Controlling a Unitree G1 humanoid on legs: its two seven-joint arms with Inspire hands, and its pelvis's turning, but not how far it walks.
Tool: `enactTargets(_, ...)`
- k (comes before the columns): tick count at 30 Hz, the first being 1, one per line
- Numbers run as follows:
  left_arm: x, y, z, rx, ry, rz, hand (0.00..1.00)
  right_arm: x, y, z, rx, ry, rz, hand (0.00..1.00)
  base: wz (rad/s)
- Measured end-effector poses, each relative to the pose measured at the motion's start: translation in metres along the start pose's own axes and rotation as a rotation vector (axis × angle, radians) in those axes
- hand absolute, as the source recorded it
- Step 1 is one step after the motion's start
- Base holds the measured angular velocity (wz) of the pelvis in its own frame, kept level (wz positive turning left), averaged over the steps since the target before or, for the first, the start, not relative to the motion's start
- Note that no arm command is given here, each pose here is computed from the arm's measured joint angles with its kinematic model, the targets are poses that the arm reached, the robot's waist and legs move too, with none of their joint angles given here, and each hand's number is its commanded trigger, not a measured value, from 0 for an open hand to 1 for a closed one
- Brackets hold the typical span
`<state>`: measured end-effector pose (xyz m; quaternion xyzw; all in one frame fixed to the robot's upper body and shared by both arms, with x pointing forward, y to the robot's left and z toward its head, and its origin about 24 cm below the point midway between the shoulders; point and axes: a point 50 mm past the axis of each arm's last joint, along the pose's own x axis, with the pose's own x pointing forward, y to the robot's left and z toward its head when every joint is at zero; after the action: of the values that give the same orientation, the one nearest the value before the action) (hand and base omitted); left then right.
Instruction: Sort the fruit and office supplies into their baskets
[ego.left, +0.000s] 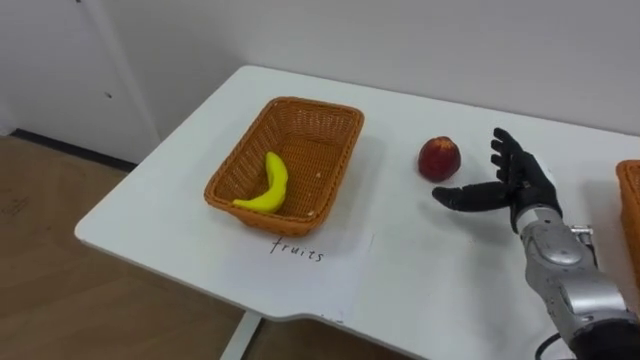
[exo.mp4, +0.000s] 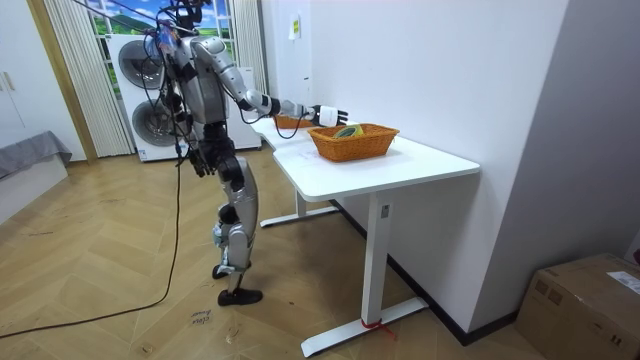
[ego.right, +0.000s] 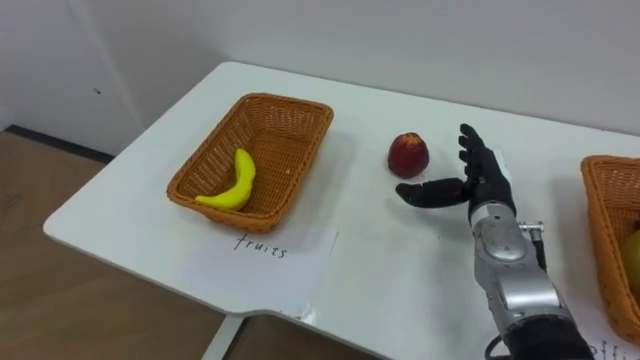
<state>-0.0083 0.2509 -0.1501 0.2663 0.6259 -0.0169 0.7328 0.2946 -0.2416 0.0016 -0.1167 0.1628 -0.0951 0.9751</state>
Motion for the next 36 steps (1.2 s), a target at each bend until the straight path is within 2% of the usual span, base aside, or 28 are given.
enactTargets(4,0.0,0.0,0.004,0.018,-0.016,-0.012,0.0,0.003,0.0,0.001,0.002,0.009,-0.001,0.0,0.02)
enactTargets(11,0.002,0.005,0.009,-0.038,-0.042,-0.004,0.0,0.011,-0.007,0.01,-0.012,-0.001,-0.031,0.0,0.0)
enactTargets(19,0.005,0.009,0.03,-0.057,-0.102,-0.008,0.0,0.029,-0.017,0.033,-0.025,-0.021,-0.074,0.0,0.0)
enactTargets(36,0.014,0.027,0.062,-0.072,-0.167,0.038,0.0,0.037,-0.035,0.051,-0.009,-0.042,-0.13,0.0,-0.04)
